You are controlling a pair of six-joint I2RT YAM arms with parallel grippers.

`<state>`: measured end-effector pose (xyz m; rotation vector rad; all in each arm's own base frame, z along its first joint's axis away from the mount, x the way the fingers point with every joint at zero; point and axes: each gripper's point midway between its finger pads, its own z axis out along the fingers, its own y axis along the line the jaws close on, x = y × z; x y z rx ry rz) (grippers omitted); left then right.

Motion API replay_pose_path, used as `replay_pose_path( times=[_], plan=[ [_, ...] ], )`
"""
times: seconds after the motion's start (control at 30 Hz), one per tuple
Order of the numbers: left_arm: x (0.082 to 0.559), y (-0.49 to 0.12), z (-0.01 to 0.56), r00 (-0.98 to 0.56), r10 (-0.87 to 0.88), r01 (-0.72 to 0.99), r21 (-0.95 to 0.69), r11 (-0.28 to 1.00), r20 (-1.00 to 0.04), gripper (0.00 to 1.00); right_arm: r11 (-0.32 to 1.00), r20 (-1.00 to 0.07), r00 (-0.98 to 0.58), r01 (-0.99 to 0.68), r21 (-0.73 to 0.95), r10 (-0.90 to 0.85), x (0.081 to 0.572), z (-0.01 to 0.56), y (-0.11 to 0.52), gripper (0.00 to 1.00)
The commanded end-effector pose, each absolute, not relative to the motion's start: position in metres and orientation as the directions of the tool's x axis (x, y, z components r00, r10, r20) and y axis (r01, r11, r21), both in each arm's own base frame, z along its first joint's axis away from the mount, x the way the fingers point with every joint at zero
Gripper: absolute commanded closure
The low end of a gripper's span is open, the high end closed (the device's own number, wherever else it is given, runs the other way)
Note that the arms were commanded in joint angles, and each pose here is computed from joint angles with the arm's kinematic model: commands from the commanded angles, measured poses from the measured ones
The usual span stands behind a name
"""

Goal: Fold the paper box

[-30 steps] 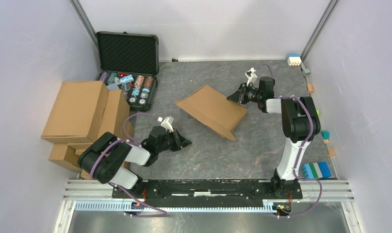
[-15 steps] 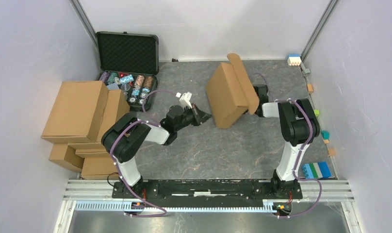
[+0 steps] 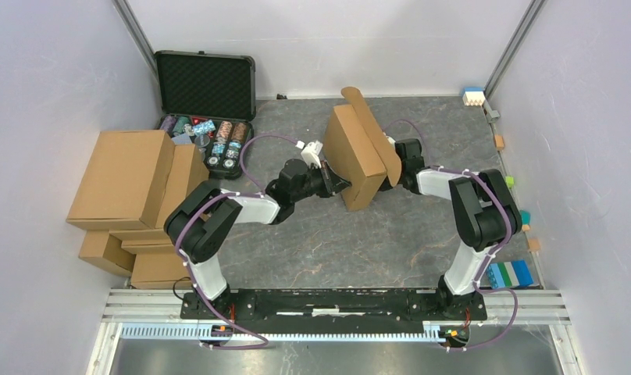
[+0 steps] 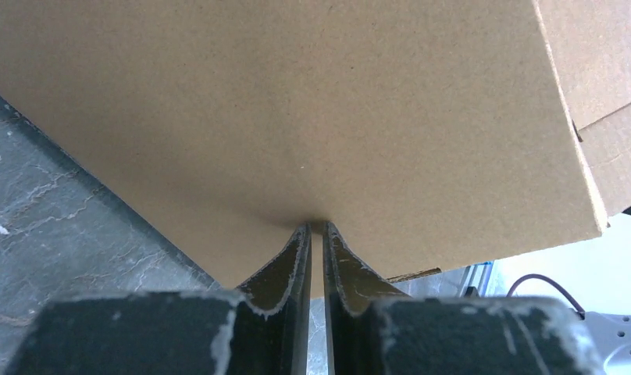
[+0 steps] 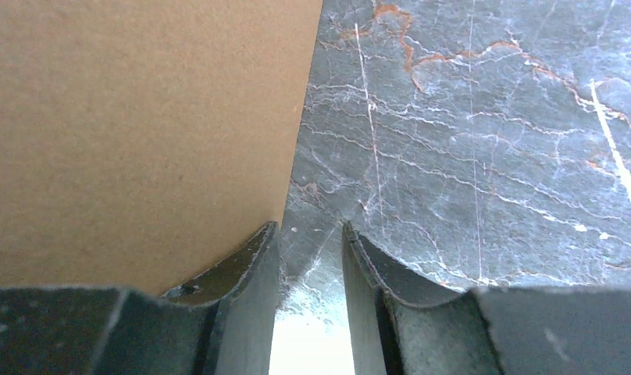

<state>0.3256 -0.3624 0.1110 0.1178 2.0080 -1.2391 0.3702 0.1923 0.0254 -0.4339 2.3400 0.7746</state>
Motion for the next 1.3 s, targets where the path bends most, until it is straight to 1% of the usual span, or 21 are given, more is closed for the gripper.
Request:
replay_pose_path(
  times=[0.0, 0.1, 0.2, 0.27, 0.43, 0.53, 0.6, 0.67, 0.73, 0.8, 0.83, 0.9, 1.0, 1.03, 1.17, 1.27],
  plan=[
    [0.307, -0.379, 0.129, -0.697, -0.219, 0.522, -0.692, 0.498, -0.683, 0.83, 0.693, -0.724, -0.658, -0.622, 0.365, -0.209, 0.359, 0.055, 0.225, 0.59],
    [0.282, -0.381, 0.132, -0.705, -0.19, 0.527, -0.684, 0.504, -0.683, 0.83, 0.709, -0.734, -0.638, -0.628, 0.321, -0.233, 0.338, 0.056, 0.225, 0.59],
    [0.254, -0.372, 0.132, -0.711, -0.21, 0.507, -0.696, 0.508, -0.671, 0.83, 0.714, -0.732, -0.65, -0.61, 0.343, -0.204, 0.309, 0.051, 0.217, 0.6],
    [0.232, -0.37, 0.136, -0.717, -0.219, 0.506, -0.711, 0.489, -0.661, 0.83, 0.697, -0.737, -0.647, -0.62, 0.36, -0.195, 0.291, 0.05, 0.215, 0.6],
    [0.182, -0.37, 0.147, -0.727, -0.211, 0.523, -0.726, 0.447, -0.654, 0.84, 0.695, -0.754, -0.612, -0.651, 0.307, -0.24, 0.257, 0.056, 0.204, 0.59],
    [0.164, -0.362, 0.149, -0.714, -0.199, 0.532, -0.705, 0.469, -0.671, 0.83, 0.73, -0.76, -0.599, -0.634, 0.256, -0.254, 0.253, 0.058, 0.19, 0.54],
    [0.162, -0.352, 0.151, -0.716, -0.232, 0.511, -0.721, 0.468, -0.658, 0.79, 0.752, -0.774, -0.577, -0.624, 0.212, -0.26, 0.26, 0.065, 0.185, 0.51],
    [0.164, -0.342, 0.157, -0.705, -0.27, 0.494, -0.728, 0.476, -0.656, 0.76, 0.757, -0.775, -0.571, -0.623, 0.195, -0.27, 0.267, 0.073, 0.184, 0.5],
    [0.163, -0.335, 0.162, -0.701, -0.26, 0.492, -0.715, 0.497, -0.664, 0.73, 0.754, -0.78, -0.564, -0.628, 0.191, -0.272, 0.273, 0.082, 0.187, 0.49],
    [0.165, -0.327, 0.168, -0.691, -0.254, 0.489, -0.696, 0.525, -0.677, 0.66, 0.752, -0.79, -0.551, -0.633, 0.184, -0.27, 0.281, 0.092, 0.189, 0.49],
    [0.166, -0.324, 0.173, -0.683, -0.253, 0.496, -0.69, 0.528, -0.685, 0.61, 0.752, -0.79, -0.552, -0.632, 0.187, -0.266, 0.283, 0.094, 0.189, 0.48],
    [0.17, -0.32, 0.182, -0.676, -0.249, 0.504, -0.681, 0.53, -0.694, 0.54, 0.749, -0.793, -0.558, -0.628, 0.21, -0.245, 0.288, 0.1, 0.191, 0.48],
    [0.174, -0.313, 0.196, -0.662, -0.271, 0.509, -0.685, 0.521, -0.699, 0.42, 0.755, -0.806, -0.561, -0.607, 0.247, -0.187, 0.296, 0.111, 0.189, 0.44],
    [0.177, -0.309, 0.199, -0.658, -0.284, 0.502, -0.687, 0.525, -0.697, 0.39, 0.763, -0.812, -0.561, -0.593, 0.259, -0.16, 0.3, 0.117, 0.186, 0.42],
    [0.198, -0.283, 0.207, -0.663, -0.319, 0.473, -0.709, 0.523, -0.678, 0.38, 0.783, -0.825, -0.56, -0.546, 0.299, -0.075, 0.317, 0.143, 0.176, 0.42],
    [0.221, -0.261, 0.216, -0.645, -0.322, 0.472, -0.693, 0.545, -0.693, 0.38, 0.802, -0.837, -0.546, -0.514, 0.304, -0.032, 0.334, 0.169, 0.168, 0.39]
  ],
)
